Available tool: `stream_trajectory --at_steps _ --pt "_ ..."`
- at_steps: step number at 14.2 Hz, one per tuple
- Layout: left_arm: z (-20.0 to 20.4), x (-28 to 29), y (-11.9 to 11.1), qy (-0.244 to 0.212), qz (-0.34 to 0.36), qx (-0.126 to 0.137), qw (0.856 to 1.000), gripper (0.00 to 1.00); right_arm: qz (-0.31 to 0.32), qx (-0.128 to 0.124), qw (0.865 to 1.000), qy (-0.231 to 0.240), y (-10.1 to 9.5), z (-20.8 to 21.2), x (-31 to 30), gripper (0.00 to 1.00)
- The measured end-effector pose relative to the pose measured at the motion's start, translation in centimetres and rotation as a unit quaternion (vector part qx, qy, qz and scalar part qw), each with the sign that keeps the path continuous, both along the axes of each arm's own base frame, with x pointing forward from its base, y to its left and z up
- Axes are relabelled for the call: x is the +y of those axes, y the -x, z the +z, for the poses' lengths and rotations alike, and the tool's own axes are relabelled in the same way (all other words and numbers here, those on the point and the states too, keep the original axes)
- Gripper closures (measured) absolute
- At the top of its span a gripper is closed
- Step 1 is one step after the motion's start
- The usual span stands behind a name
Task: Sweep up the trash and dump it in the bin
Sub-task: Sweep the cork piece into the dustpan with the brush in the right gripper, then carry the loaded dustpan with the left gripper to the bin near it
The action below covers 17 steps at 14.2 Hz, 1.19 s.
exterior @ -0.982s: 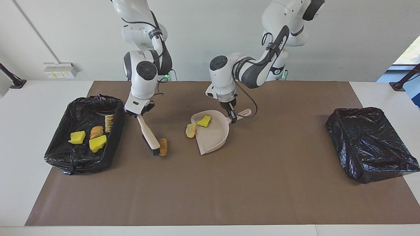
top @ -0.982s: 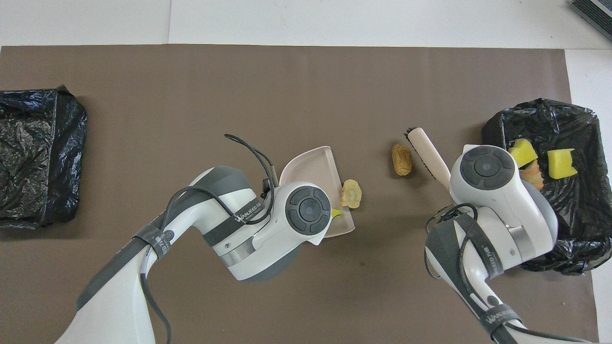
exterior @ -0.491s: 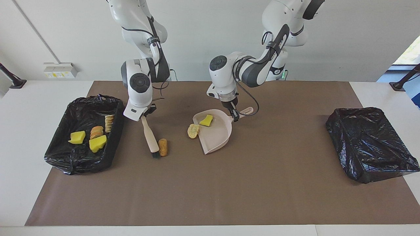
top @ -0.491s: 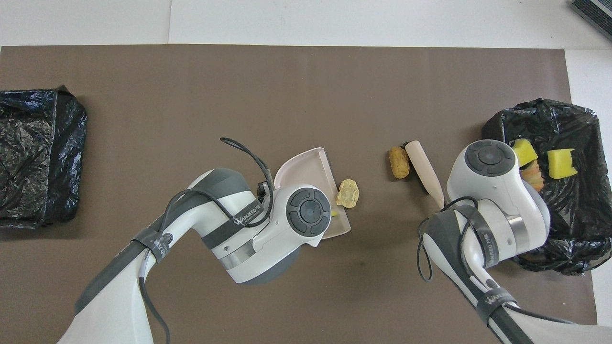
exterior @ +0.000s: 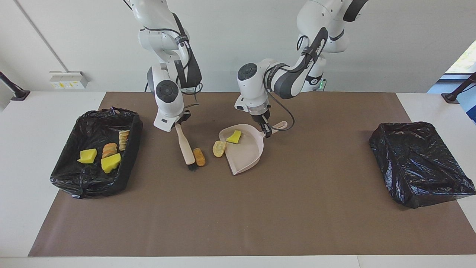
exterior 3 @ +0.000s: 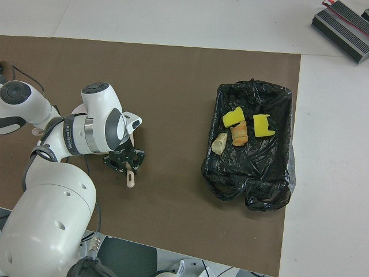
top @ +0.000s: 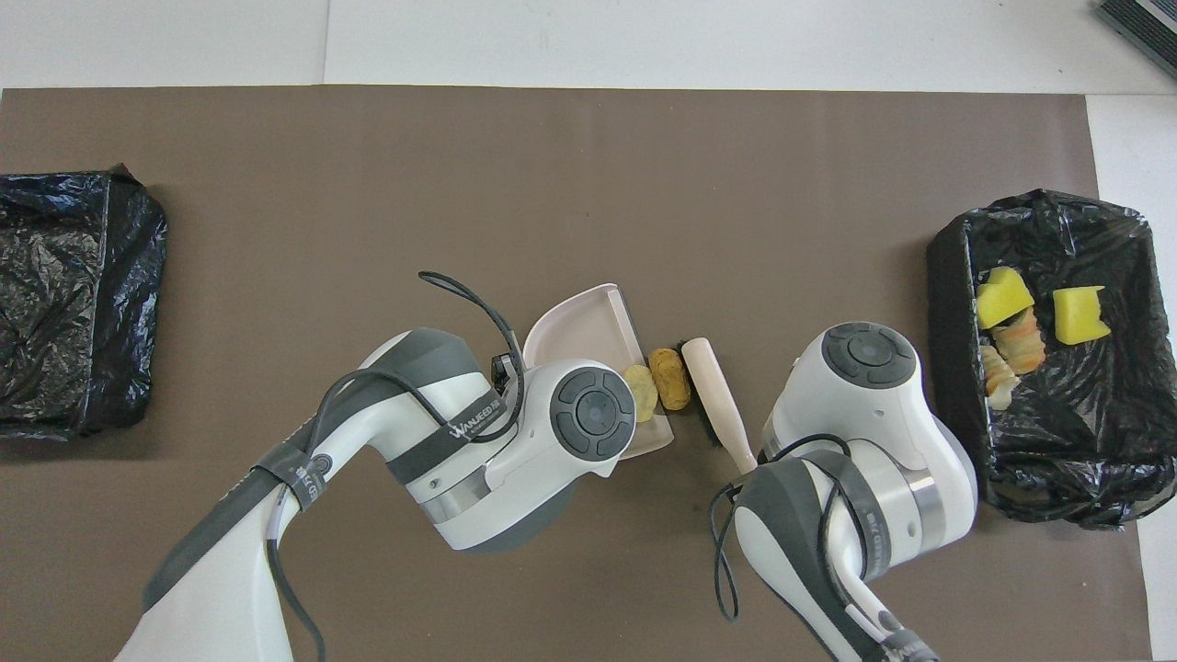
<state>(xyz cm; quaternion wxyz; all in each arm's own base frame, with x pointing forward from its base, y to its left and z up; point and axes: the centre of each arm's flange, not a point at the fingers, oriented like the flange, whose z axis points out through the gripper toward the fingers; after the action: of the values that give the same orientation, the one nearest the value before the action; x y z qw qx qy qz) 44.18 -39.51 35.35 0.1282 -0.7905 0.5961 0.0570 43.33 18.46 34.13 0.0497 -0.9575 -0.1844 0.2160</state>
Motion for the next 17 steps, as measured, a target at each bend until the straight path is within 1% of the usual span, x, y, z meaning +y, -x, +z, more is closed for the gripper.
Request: stream_trajectory --at_steps 4,6,8,9,10,11,13,15,17 --pt "0.0 0.0 0.0 0.001 0.001 0.000 1.000 0.68 -0.055 0.022 0.998 -0.035 1.6 0.6 3.4 0.74" --pt "0.0 -0.1 0.0 0.004 0.001 -0.002 1.000 0.68 -0.069 0.025 0.997 -0.031 1.9 0.8 4.2 0.74" --pt "0.1 -0.2 -0.1 0.012 -0.002 -0.006 1.000 0.68 -0.071 0.024 0.997 -0.028 1.9 0.8 4.0 0.74" --pt "0.1 -0.3 -0.1 0.015 -0.003 -0.008 1.000 0.68 -0.066 0.020 0.997 -0.020 1.8 0.8 3.8 0.74" --pt "0.0 -0.2 -0.2 0.017 -0.006 -0.008 1.000 0.68 -0.053 0.011 0.998 -0.006 1.6 0.8 3.4 0.74" --pt "0.0 -0.2 -0.4 0.019 -0.014 -0.007 1.000 0.68 -0.038 -0.001 0.999 0.012 1.3 1.0 3.0 0.74" --pt "0.0 0.3 -1.0 0.022 -0.039 -0.003 0.999 0.68 -0.017 -0.014 0.999 0.036 0.8 1.4 2.4 0.74" --pt "0.0 0.8 -1.7 0.029 -0.053 0.000 0.998 0.68 -0.007 -0.017 0.998 0.053 0.3 2.3 1.9 0.74" --pt "0.0 1.4 -2.2 0.029 -0.067 0.004 0.997 0.68 -0.011 -0.011 0.998 0.063 -0.5 3.8 1.0 0.74"
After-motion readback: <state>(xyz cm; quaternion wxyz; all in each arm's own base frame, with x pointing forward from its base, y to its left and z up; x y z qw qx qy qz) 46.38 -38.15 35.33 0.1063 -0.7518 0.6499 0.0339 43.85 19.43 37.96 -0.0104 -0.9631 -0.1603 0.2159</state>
